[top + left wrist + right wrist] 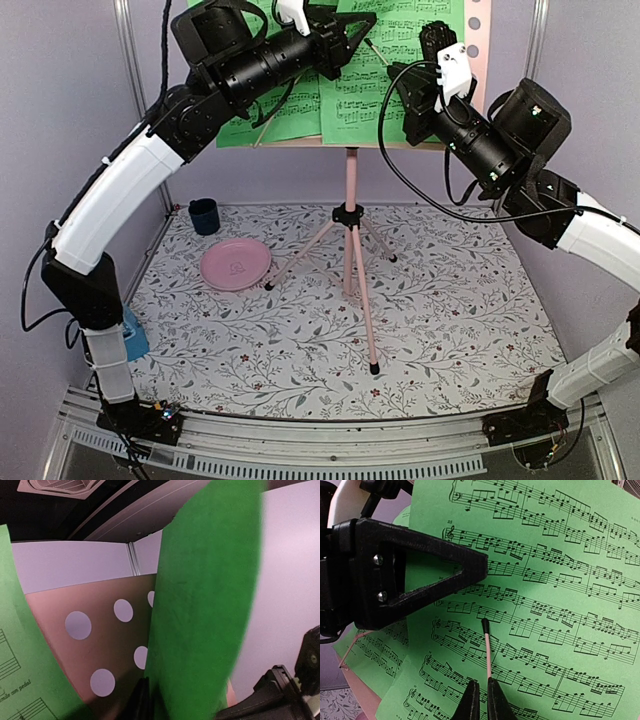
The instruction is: Set up the instrument practice props
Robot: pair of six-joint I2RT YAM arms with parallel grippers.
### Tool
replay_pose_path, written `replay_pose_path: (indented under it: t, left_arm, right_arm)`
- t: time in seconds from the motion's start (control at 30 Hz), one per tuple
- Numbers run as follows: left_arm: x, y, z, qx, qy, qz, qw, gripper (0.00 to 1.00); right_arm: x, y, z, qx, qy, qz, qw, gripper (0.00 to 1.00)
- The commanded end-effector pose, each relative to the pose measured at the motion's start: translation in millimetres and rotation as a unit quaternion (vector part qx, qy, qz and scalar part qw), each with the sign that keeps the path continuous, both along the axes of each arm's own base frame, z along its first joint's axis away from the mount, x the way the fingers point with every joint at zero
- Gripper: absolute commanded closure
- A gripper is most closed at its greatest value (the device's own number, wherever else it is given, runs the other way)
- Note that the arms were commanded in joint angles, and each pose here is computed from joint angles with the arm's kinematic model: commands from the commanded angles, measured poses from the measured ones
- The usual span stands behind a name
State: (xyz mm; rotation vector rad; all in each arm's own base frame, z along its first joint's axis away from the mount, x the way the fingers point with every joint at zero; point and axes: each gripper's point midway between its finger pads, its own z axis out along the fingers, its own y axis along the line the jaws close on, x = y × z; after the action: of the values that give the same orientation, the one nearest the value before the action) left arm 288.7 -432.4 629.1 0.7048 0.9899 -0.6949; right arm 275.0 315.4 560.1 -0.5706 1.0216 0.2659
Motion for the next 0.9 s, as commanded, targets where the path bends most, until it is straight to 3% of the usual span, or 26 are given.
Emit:
replay_pose_path:
  t: [0.0, 0.17, 0.33, 0.87]
  left_arm:
    - [-3, 16, 12, -0.015, -0.003, 0.009, 1.0, 0.69]
    - [-10, 30, 14, -0.025, 0.002, 0.016, 1.0, 0.61]
    - [-12, 37, 15, -0.032, 0.007, 0.023, 0.999, 0.62]
    - [-6, 34, 12, -0.029, 0.006, 0.032, 0.999, 0.89]
  right_arm:
    - [-6, -11, 14, 0.025, -0.008, -0.006, 1.0, 0.92]
    - [-6, -11, 14, 0.026, -0.007, -0.008, 1.0, 0.89]
    - [-3, -8, 9, 0.018, -0.001, -0.009, 1.0, 0.82]
    - [7, -10, -7, -0.005, 0.025, -0.04, 0.999, 0.83]
